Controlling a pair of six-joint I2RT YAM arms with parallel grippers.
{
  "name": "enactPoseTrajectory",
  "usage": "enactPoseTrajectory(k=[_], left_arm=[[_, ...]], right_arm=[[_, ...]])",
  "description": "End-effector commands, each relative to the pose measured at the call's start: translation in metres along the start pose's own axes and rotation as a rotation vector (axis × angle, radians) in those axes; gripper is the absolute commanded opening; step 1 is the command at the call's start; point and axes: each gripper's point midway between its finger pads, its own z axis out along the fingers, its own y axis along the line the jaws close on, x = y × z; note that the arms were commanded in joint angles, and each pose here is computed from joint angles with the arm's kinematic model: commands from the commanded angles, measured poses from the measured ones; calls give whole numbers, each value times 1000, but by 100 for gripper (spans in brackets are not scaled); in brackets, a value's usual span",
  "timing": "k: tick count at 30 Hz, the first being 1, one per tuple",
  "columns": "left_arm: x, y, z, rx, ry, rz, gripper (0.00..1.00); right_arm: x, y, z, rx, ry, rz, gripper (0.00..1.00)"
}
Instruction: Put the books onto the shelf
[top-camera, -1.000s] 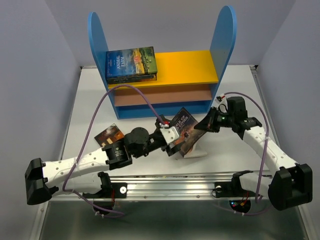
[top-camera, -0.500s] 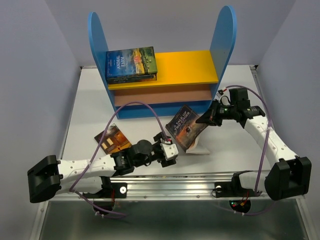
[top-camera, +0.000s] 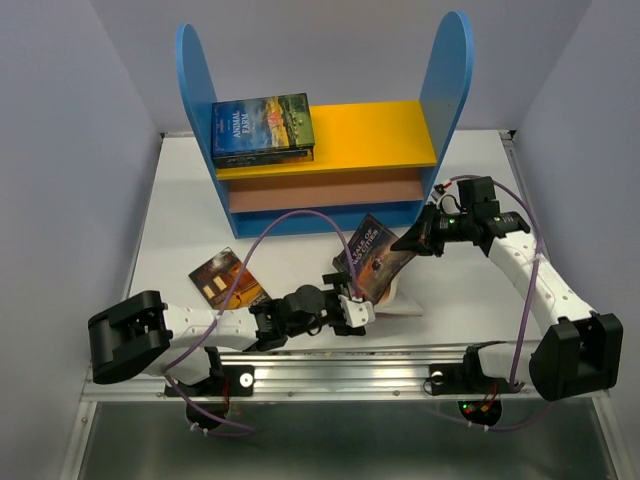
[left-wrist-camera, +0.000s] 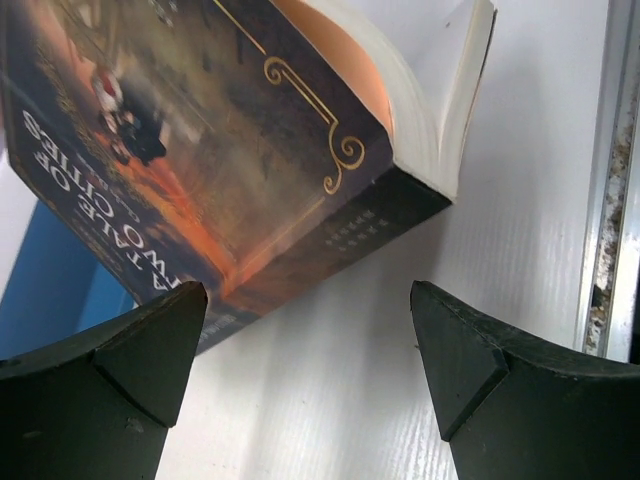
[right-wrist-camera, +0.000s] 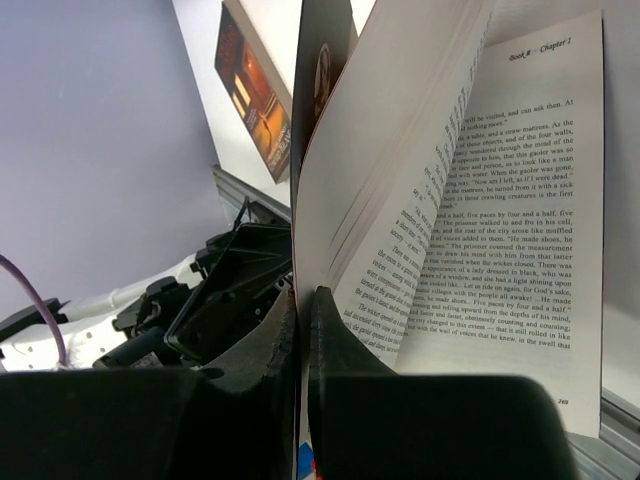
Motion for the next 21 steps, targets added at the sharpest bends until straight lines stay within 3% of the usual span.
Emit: enactPoseTrajectory(k=[1,6,13,14,18,21], left_arm=[[-54,29,0,-106,-181,45,95],[-67,35,3,-127,-227,62,96],[-61,40,27,-156,-162,106,92],[-60,41,29,-159,-157,111,88],[-67,48,30,-190,-160,94,45],[-75,50,24,-191,-189,87,25]], right_arm=[[5,41,-18,-144,33,-22,1],[13,33,-14,-146,68,10,1],[15,33,-15,-144,68,35,1],[16,32,-14,-143,70,42,1],[15,29,-12,-133,69,54,1],[14,22,-9,-110,60,50,1]])
